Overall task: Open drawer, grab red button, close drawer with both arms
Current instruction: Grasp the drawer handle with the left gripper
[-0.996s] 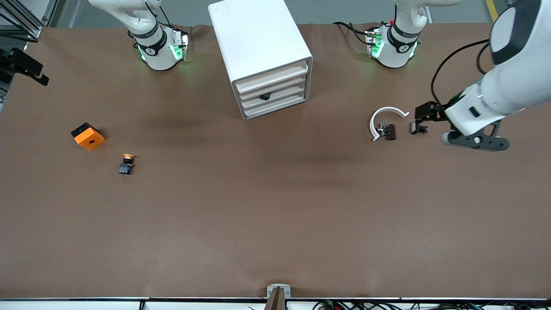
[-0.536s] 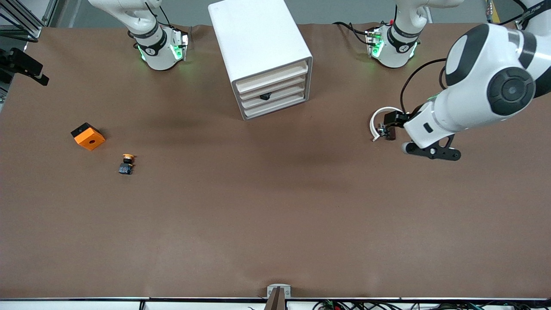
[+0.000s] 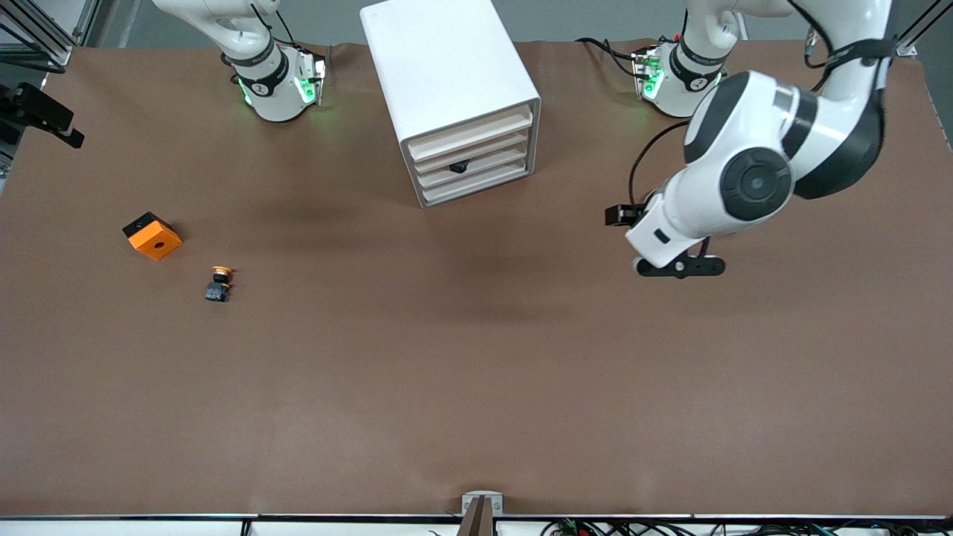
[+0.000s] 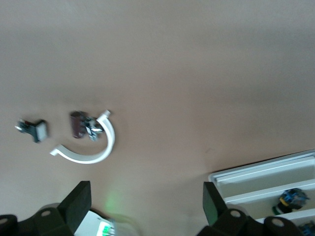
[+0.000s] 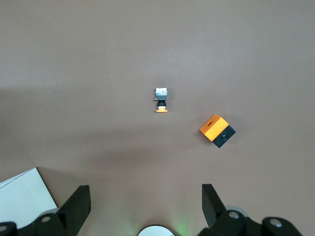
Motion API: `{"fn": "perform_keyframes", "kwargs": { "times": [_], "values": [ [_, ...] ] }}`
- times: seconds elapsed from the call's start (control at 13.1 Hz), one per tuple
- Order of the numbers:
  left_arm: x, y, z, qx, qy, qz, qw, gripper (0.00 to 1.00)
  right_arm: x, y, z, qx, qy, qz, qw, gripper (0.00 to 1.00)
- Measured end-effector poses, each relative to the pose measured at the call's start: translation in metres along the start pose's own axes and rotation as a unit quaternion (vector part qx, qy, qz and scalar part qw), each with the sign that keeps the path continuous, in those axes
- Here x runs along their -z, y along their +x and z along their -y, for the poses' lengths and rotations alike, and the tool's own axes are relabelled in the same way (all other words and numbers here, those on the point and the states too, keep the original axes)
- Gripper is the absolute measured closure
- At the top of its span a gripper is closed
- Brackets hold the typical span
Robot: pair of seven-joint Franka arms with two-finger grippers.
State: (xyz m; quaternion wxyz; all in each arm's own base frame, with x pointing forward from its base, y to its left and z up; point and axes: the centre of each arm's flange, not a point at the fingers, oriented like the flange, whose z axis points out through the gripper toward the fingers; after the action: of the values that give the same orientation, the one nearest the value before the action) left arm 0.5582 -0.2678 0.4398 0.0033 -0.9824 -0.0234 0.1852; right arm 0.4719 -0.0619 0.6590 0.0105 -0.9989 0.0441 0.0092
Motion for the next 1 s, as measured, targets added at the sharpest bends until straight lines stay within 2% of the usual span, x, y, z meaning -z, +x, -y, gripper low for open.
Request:
{"fn": "perform_keyframes", "kwargs": {
  "times": [0.31,0.46,0.54,0.61,0.69,0.84,1.0],
  "values": [
    [-0.076,-0.002,-0.069,0.105,0.018,0.063,0.992,0.0,0.0,0.0,0.0,0.0,0.0,-0.001,1.0,0.0],
    [-0.106,-0.004,-0.091,0.181,0.023,0.095,0.979,0.0,-0.001,0.001,0.0,-0.001,0.0,0.001,1.0,0.0],
    [-0.119,-0.005,-0.1,0.228,0.029,0.108,0.967,0.0,-0.002,0.002,0.0,-0.001,0.0,0.002,1.0,0.0],
    [-0.129,-0.007,-0.107,0.284,0.034,0.121,0.95,0.0,-0.003,0.002,0.0,-0.001,0.0,0.003,1.0,0.0],
    [-0.142,-0.008,-0.114,0.35,0.042,0.138,0.926,0.0,-0.004,0.003,0.0,-0.001,0.0,0.003,1.0,0.0],
    [-0.174,-0.006,-0.126,0.468,0.067,0.175,0.863,0.0,-0.005,0.004,0.0,-0.001,0.0,0.005,1.0,0.0],
    [-0.205,-0.007,-0.138,0.551,0.096,0.207,0.803,0.0,-0.005,0.004,-0.001,-0.001,0.0,0.005,1.0,0.0]
  ]
}}
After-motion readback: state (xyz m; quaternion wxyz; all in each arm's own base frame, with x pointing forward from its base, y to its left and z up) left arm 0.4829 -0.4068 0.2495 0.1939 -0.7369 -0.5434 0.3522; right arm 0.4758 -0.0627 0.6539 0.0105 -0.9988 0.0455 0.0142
